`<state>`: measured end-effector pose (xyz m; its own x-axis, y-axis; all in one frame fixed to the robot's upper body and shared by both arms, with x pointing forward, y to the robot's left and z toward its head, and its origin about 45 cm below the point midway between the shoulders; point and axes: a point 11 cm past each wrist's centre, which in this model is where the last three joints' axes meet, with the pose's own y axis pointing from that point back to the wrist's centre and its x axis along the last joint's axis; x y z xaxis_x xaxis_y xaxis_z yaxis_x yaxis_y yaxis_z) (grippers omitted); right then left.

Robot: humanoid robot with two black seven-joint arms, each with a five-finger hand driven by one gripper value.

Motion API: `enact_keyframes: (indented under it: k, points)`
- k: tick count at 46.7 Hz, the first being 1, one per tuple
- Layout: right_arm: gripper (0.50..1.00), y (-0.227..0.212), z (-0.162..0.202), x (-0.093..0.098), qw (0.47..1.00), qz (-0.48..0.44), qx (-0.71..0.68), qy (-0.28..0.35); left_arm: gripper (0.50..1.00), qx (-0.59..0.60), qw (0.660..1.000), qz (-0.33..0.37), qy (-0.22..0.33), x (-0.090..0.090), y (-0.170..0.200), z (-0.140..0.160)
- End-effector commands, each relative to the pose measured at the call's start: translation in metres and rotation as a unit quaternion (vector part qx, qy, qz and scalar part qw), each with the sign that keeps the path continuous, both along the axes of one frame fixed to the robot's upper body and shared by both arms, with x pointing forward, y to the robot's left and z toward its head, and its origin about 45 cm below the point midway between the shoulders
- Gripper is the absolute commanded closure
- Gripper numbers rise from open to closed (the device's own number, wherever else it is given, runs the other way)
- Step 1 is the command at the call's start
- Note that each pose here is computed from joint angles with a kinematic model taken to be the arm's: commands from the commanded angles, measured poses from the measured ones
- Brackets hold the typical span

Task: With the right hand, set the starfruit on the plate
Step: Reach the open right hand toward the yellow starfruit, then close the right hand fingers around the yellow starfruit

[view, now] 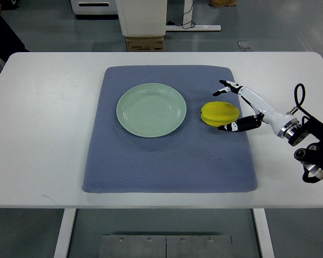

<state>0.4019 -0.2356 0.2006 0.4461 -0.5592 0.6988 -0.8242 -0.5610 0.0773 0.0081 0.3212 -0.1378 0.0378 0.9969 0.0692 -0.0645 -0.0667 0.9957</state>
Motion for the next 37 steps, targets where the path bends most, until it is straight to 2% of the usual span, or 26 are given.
enact_keyframes:
  k: [1, 16, 19, 26, 37]
  points:
    - [0.505, 0.004, -0.001, 0.002, 1.0, 0.005, -0.012, -0.006, 0.5, 0.0, 1.0, 0.001, 0.0, 0.0, 0.0, 0.0]
    - [0.523, 0.015, -0.006, 0.007, 1.0, 0.013, -0.023, -0.011, 0.5, 0.0, 1.0, 0.0, 0.0, 0.0, 0.0, 0.0]
    - [0.571, 0.018, -0.006, 0.007, 0.999, 0.02, -0.029, -0.012, 0.5, 0.0, 1.0, 0.0, 0.0, 0.0, 0.0, 0.0]
    - [0.634, 0.023, -0.009, 0.007, 0.998, 0.034, -0.047, -0.012, 0.5, 0.0, 1.0, 0.0, 0.0, 0.0, 0.0, 0.0]
    - [0.634, 0.03, -0.016, 0.016, 0.997, 0.037, -0.071, -0.024, 0.5, 0.0, 1.0, 0.0, 0.0, 0.0, 0.0, 0.0]
